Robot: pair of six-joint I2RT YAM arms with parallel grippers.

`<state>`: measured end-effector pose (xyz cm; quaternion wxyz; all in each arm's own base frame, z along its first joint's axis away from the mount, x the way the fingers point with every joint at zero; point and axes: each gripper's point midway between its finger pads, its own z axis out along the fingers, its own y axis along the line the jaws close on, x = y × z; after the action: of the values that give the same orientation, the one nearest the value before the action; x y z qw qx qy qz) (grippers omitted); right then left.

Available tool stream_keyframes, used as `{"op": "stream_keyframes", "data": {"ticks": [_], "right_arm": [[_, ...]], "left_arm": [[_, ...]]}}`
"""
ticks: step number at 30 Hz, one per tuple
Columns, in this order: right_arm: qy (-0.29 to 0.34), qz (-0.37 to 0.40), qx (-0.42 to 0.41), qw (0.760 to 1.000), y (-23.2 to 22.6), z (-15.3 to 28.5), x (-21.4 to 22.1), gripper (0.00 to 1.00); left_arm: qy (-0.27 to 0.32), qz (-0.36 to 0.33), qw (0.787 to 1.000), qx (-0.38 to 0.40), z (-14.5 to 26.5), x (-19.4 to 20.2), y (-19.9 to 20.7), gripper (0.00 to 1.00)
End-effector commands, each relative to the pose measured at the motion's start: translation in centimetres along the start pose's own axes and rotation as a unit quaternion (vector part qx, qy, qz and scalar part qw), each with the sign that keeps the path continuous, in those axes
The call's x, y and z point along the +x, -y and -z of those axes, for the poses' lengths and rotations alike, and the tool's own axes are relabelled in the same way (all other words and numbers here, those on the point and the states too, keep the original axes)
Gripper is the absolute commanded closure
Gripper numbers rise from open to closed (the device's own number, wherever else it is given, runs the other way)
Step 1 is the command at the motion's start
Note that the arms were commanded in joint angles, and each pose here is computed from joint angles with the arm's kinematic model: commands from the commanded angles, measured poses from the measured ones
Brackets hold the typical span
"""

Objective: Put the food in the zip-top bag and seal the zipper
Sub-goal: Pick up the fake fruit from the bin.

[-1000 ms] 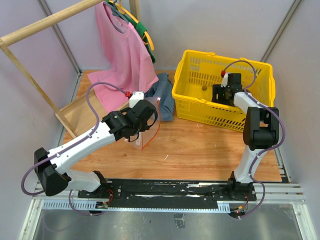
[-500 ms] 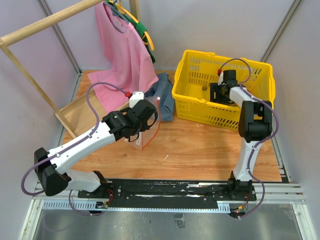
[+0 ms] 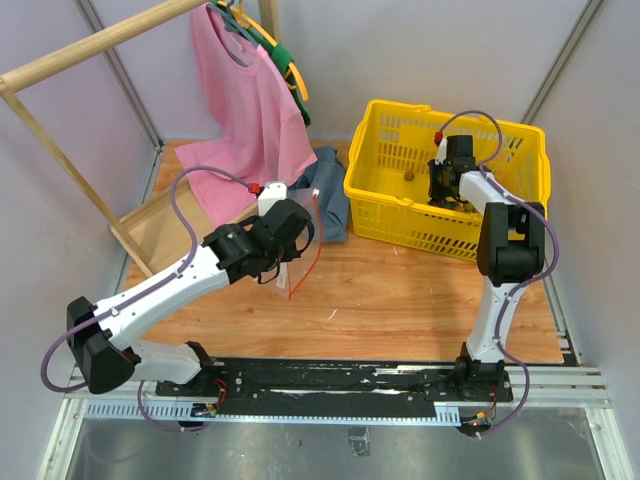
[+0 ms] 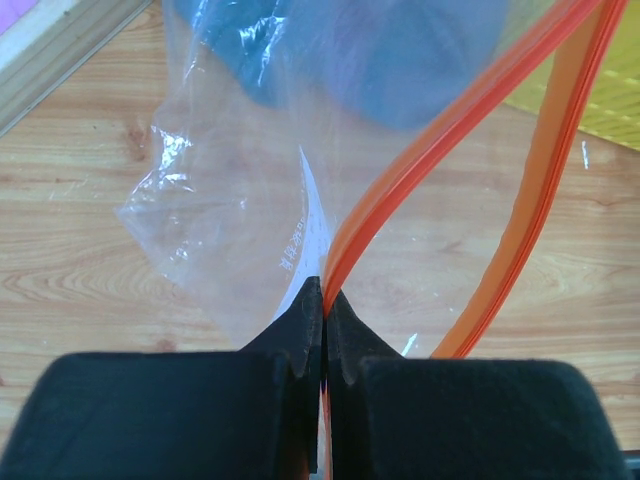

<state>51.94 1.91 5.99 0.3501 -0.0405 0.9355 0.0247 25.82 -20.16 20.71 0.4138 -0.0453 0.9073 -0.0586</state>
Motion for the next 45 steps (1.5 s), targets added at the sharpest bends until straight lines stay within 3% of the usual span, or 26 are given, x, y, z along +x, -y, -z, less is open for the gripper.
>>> {"op": "stream_keyframes", "data": {"ticks": [1,9,21,33,45], "right_arm": [[-0.008,-0.002,-0.015,1.0,-1.7,2.0,0.9,0.85],[0.065,0.006,-0.031,0.997,-3.3,6.6,-2.8,0.97],[0.18,0.026,-0.043,0.982,-5.2,14.9,-7.3,0.99],[0.315,0.031,-0.09,0.944,-7.6,22.0,-9.6,1.0],[0.405,0.04,-0.15,0.901,-10.7,25.5,-12.4,0.99]], "left_arm": [[0.024,0.024,0.999,0.027,0.2,-1.2,0.9,1.0],[0.036,0.029,0.999,0.026,0.1,-1.2,0.6,1.0],[0.054,0.046,0.995,0.064,1.6,-1.8,0.6,1.0],[0.051,0.057,0.993,0.09,2.0,-1.3,0.8,1.0],[0.067,0.057,0.993,0.084,3.6,-2.6,-0.1,1.0]]}}
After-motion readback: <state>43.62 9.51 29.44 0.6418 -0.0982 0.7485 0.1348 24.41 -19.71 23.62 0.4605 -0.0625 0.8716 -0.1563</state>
